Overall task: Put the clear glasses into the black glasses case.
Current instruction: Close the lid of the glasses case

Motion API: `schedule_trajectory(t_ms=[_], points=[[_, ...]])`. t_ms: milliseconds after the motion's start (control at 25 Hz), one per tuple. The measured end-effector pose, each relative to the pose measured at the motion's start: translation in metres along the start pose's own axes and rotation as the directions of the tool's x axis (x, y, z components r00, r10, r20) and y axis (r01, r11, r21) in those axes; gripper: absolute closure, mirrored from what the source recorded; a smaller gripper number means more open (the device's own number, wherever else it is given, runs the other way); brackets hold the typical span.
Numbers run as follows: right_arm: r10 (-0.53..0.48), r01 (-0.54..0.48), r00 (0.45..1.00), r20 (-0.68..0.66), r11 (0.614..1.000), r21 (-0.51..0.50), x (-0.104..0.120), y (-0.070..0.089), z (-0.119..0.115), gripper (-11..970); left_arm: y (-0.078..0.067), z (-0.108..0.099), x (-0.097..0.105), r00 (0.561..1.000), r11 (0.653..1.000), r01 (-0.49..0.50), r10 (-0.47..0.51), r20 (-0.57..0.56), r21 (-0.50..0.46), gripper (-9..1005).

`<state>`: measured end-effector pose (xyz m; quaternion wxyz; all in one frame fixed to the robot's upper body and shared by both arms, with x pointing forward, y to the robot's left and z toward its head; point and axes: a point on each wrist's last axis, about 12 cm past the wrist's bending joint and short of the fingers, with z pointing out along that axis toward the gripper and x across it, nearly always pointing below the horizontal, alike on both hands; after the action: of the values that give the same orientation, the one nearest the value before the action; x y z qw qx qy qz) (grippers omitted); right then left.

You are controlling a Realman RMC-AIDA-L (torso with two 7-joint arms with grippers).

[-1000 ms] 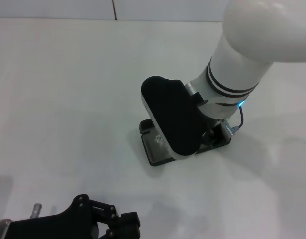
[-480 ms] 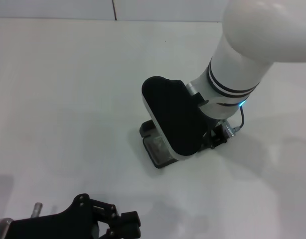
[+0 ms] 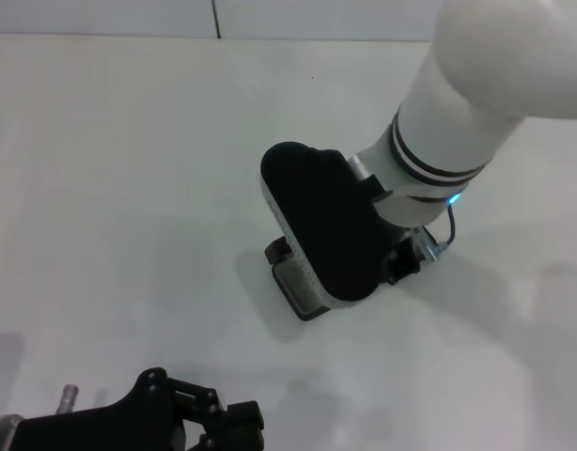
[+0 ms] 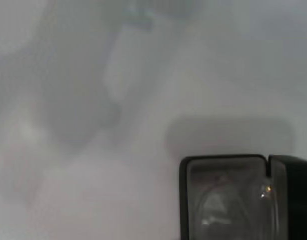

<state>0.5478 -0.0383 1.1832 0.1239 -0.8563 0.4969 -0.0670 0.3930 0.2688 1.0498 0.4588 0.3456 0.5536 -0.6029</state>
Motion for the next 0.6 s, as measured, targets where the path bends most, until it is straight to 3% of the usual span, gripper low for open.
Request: schedule_trajectory(t_ms=[320,600], points=[[0.032,-0.034,0.999,0.037,0.998,0.056,0.006,0.020,-0.017,648,0.006,0.001,-0.006,1.000,1.000,-0.023,0.023,0.009,0.001,879],[0.104,-0.121,0.984,0.145,0.986,0.112,0.017,0.040,-0.049,648,0.017,0.001,-0.019,0.999,0.999,-0.043,0.043,0.033,-0.021,878]])
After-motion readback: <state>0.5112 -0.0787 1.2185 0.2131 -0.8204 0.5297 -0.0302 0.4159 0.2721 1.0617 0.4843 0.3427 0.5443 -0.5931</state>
